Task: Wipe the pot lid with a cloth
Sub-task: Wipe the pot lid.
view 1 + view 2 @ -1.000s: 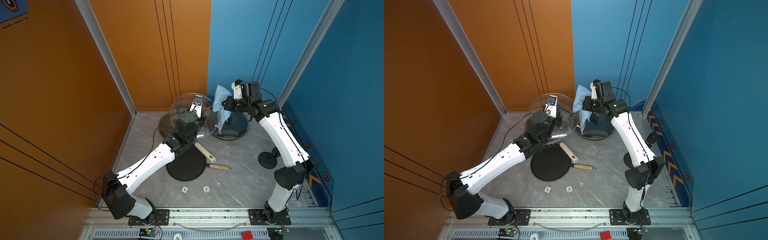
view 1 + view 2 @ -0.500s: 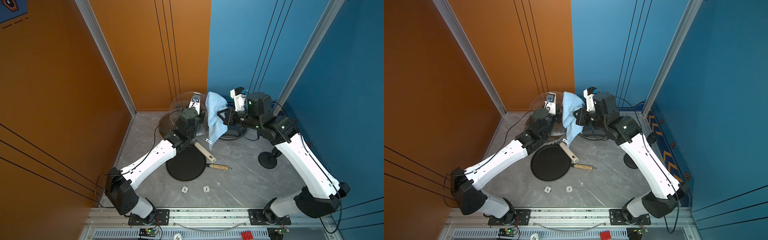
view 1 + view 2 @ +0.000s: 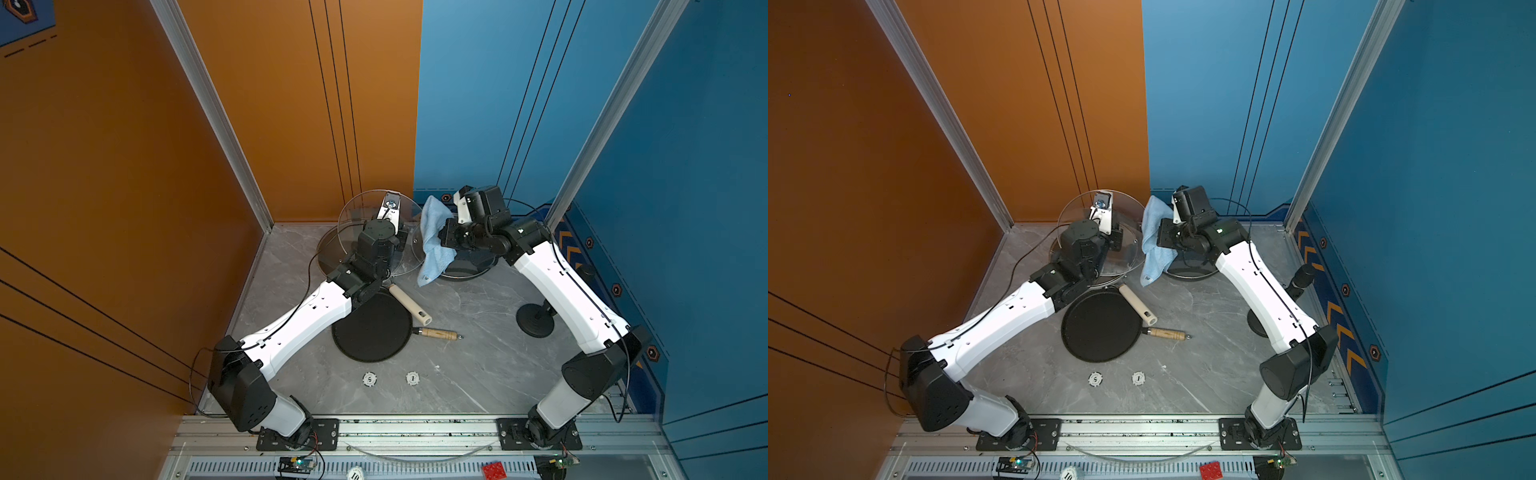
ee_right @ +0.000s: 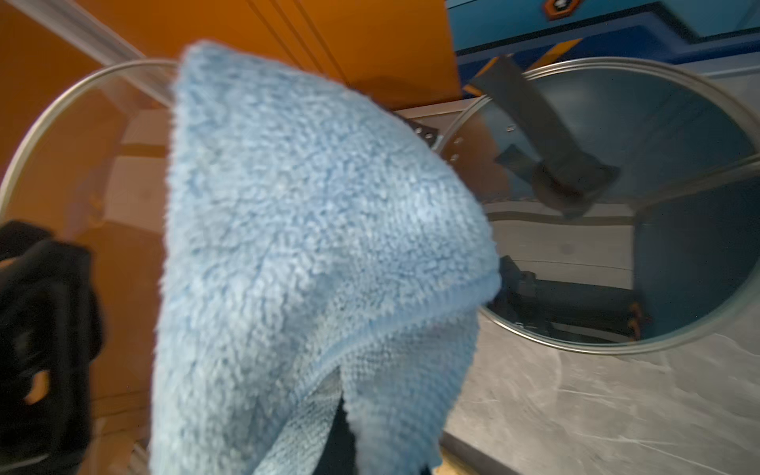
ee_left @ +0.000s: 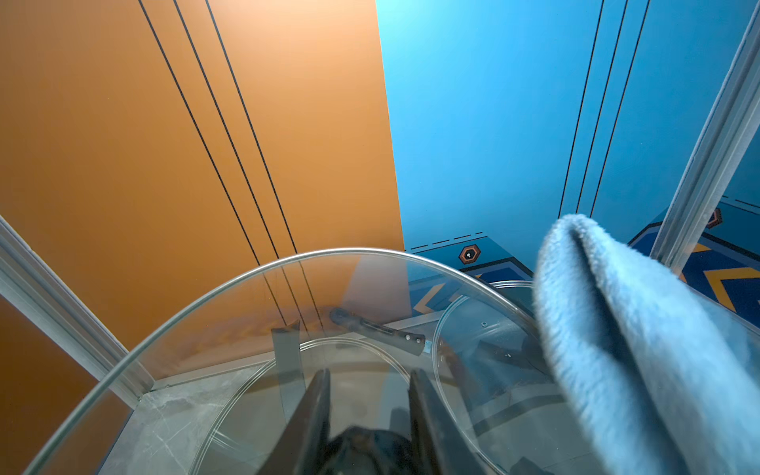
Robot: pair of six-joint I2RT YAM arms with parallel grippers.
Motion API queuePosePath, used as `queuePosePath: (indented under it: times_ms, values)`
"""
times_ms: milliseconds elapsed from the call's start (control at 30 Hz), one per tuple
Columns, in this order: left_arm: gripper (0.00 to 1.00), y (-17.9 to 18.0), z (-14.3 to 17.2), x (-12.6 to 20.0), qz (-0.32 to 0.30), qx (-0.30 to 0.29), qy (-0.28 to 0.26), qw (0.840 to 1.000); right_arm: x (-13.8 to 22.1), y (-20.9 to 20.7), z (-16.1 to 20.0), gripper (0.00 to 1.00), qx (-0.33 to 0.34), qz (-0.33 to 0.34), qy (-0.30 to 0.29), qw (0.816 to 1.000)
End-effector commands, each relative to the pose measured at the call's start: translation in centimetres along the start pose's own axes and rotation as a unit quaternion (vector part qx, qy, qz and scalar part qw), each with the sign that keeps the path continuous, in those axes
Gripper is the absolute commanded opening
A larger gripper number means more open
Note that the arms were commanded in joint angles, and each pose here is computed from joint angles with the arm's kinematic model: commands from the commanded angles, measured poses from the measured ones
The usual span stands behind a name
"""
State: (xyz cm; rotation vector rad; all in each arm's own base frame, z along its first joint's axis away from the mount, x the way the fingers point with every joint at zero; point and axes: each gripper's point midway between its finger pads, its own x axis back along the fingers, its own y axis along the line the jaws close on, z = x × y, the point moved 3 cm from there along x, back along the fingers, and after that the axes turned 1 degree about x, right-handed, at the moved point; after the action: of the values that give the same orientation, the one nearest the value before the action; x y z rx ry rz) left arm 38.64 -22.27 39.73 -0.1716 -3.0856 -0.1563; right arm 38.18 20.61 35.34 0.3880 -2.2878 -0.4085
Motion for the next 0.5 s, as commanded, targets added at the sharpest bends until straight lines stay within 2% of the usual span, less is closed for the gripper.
queuePosePath:
  times_ms: [0, 167, 333, 467]
  values:
    - [0.33, 1.8, -5.2, 1.9, -0.012, 0.061, -0.078, 0.995, 4.0, -1.3, -0.8, 0.00, 0.006, 0.025, -0.032, 0.999]
    - [0.33, 1.4, -5.3, 1.1, -0.010, 0.063, -0.078, 0.995, 6.7, 3.0, -1.0, 0.00, 0.035, -0.070, -0.056, 0.995]
    - [0.32, 0.4, -5.1, -0.1, 0.001, 0.068, -0.075, 0.995, 9.9, 7.6, -1.3, 0.00, 0.055, -0.171, -0.093, 0.979]
    - [0.32, 0.1, -5.5, -0.4, 0.006, 0.079, -0.082, 0.993, 7.9, 8.4, -0.3, 0.00, 0.033, -0.205, -0.046, 0.977]
